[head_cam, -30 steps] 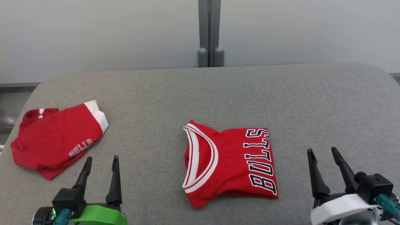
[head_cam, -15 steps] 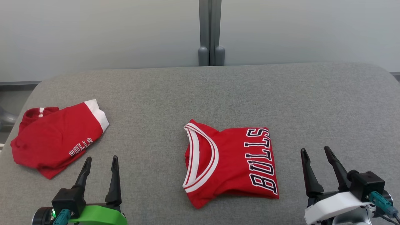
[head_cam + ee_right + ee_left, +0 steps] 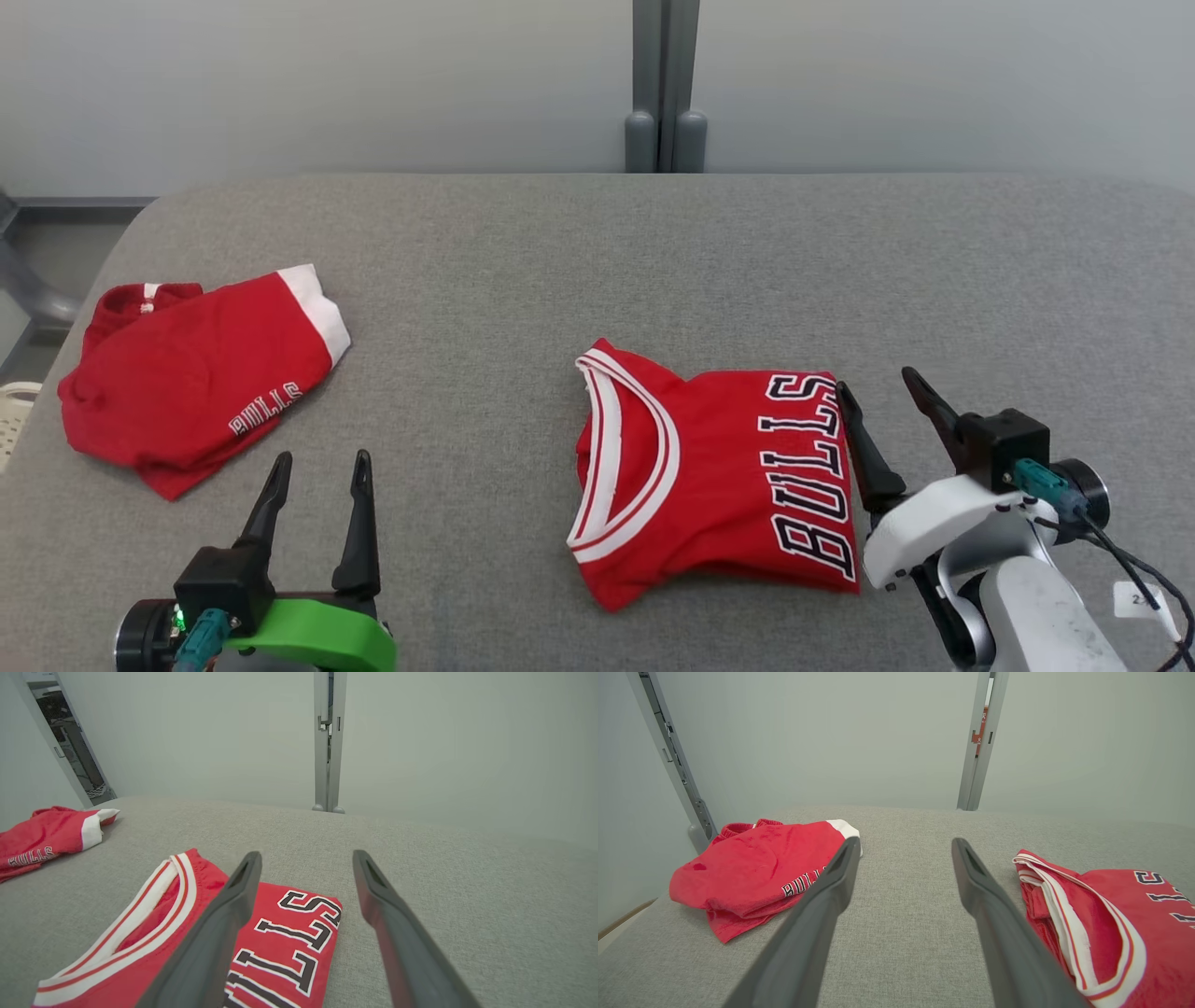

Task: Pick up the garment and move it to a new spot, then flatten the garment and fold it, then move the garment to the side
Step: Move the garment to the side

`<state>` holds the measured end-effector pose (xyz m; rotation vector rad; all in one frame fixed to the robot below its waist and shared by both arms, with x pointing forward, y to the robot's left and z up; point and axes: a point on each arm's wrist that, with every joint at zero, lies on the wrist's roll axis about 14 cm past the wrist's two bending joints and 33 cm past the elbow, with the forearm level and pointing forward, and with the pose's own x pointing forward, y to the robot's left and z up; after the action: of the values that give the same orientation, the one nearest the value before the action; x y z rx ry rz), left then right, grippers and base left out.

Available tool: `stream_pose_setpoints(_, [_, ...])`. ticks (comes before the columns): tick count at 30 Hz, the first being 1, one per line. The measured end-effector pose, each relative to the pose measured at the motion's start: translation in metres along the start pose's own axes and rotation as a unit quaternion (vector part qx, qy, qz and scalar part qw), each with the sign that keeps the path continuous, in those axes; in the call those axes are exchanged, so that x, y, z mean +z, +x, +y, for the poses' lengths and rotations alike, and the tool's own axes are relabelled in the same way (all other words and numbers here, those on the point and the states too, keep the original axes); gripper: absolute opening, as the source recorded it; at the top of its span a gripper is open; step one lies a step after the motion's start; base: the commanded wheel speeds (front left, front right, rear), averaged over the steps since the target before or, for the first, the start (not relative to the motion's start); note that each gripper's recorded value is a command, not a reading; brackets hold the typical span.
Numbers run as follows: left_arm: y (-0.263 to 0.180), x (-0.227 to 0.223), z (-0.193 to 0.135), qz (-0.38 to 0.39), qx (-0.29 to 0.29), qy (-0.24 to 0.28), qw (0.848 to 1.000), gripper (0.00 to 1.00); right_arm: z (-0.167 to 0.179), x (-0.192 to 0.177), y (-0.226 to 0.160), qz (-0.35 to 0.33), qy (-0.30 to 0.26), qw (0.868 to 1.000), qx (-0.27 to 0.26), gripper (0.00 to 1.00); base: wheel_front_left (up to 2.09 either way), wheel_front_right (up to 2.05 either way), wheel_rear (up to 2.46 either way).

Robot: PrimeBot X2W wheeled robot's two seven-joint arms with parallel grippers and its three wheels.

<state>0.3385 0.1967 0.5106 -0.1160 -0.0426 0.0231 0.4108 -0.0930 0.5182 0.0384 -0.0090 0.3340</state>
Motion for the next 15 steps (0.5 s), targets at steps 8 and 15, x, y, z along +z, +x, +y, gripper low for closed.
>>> stream_pose_setpoints(8, [0.003, -0.009, 0.008, 0.011, 0.016, -0.001, 1.0, 1.0, -0.006, -0.056, 0.02, 0.089, 0.005, 0.996, -0.001, 1.0, 0.0, 0.0, 0.0])
stream_pose_setpoints(15, [0.008, -0.018, 0.014, 0.021, 0.027, 0.002, 0.999, 1.0, -0.005, -0.109, 0.019, 0.16, 0.028, 0.987, -0.006, 1.0, 0.0, 0.0, 0.0])
